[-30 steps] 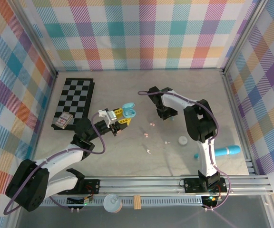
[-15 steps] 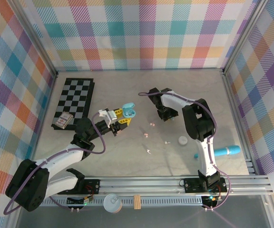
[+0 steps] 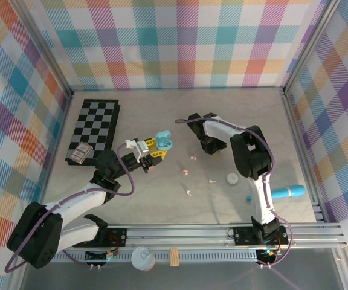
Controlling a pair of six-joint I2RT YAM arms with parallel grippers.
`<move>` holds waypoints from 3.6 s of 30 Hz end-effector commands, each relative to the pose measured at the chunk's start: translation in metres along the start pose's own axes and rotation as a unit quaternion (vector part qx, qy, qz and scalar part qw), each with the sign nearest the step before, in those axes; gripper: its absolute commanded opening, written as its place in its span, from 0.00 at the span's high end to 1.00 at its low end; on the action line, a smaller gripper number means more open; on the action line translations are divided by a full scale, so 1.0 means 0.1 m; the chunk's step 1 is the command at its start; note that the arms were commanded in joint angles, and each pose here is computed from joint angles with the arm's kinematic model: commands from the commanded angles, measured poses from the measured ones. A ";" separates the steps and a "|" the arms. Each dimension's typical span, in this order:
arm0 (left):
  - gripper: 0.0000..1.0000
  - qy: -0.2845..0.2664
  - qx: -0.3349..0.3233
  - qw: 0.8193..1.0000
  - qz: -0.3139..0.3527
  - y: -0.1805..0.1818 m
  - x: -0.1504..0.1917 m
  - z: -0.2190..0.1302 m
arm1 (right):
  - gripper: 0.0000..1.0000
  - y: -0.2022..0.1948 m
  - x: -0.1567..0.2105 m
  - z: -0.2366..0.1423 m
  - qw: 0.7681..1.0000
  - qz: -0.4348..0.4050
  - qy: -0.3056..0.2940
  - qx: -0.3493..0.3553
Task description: Insert wireless bluetooth earbuds into charging case
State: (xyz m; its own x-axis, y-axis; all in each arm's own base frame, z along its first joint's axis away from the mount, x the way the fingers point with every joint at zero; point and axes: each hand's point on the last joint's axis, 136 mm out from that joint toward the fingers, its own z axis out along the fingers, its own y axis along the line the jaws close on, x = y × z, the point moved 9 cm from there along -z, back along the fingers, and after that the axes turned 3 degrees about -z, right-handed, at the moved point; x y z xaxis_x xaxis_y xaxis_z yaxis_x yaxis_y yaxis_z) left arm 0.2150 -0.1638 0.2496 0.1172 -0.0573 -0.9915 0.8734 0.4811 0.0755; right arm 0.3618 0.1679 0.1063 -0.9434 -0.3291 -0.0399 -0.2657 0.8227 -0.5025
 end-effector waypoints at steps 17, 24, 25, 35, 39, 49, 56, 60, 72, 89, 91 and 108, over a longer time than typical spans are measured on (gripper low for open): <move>0.70 -0.016 0.004 1.000 0.013 0.01 -0.10 0.00 | 0.72 0.00 -0.06 0.14 1.000 -0.007 0.013 0.023; 0.70 -0.014 0.006 1.000 0.012 0.02 -0.08 0.01 | 0.75 -0.02 -0.05 0.13 1.000 -0.010 0.009 0.022; 0.70 -0.015 0.006 1.000 0.012 0.02 -0.08 0.02 | 0.76 -0.02 -0.05 0.11 1.000 -0.012 0.003 0.019; 0.70 -0.011 0.005 1.000 0.010 0.03 -0.05 0.03 | 0.76 -0.09 0.00 -0.21 0.996 0.016 -0.059 -0.065; 0.70 -0.007 -0.001 1.000 0.009 0.07 0.01 0.06 | 0.76 -0.14 0.08 -0.39 0.990 0.028 -0.081 -0.109; 0.70 -0.004 -0.015 1.000 -0.015 0.32 0.26 0.32 | 0.76 -0.25 0.40 -0.87 0.971 0.046 -0.127 -0.196; 0.70 0.013 -0.009 1.000 -0.024 0.47 0.42 0.50 | 0.76 -0.31 0.54 -1.26 0.956 0.045 -0.169 -0.235; 0.71 0.011 0.003 0.999 -0.031 0.52 0.45 0.61 | 0.76 -0.31 0.61 -1.51 0.943 0.039 -0.193 -0.266; 0.71 0.009 0.040 0.998 -0.041 0.48 0.48 0.66 | 0.75 -0.32 0.67 -2.11 0.886 0.018 -0.259 -0.385; 0.70 -0.008 0.100 0.994 -0.046 0.30 0.36 0.61 | 0.75 -0.26 0.52 -2.47 0.838 -0.006 -0.300 -0.455; 0.70 -0.010 0.104 0.993 -0.048 0.29 0.34 0.60 | 0.75 -0.25 0.50 -2.47 0.836 -0.008 -0.300 -0.458; 0.71 -0.023 0.100 0.994 -0.046 0.28 0.24 0.56 | 0.76 -0.15 0.45 -2.41 0.836 -0.014 -0.284 -0.470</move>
State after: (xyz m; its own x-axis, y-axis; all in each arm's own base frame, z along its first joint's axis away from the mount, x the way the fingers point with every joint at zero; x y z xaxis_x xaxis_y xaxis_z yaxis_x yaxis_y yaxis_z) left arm 0.2762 -0.2018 0.2175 -0.0239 -0.0958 -0.9951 0.9469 0.3171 -0.0533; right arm 0.2758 0.2461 0.3117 -0.7645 -0.3155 -0.5622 -0.5655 0.7469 0.3499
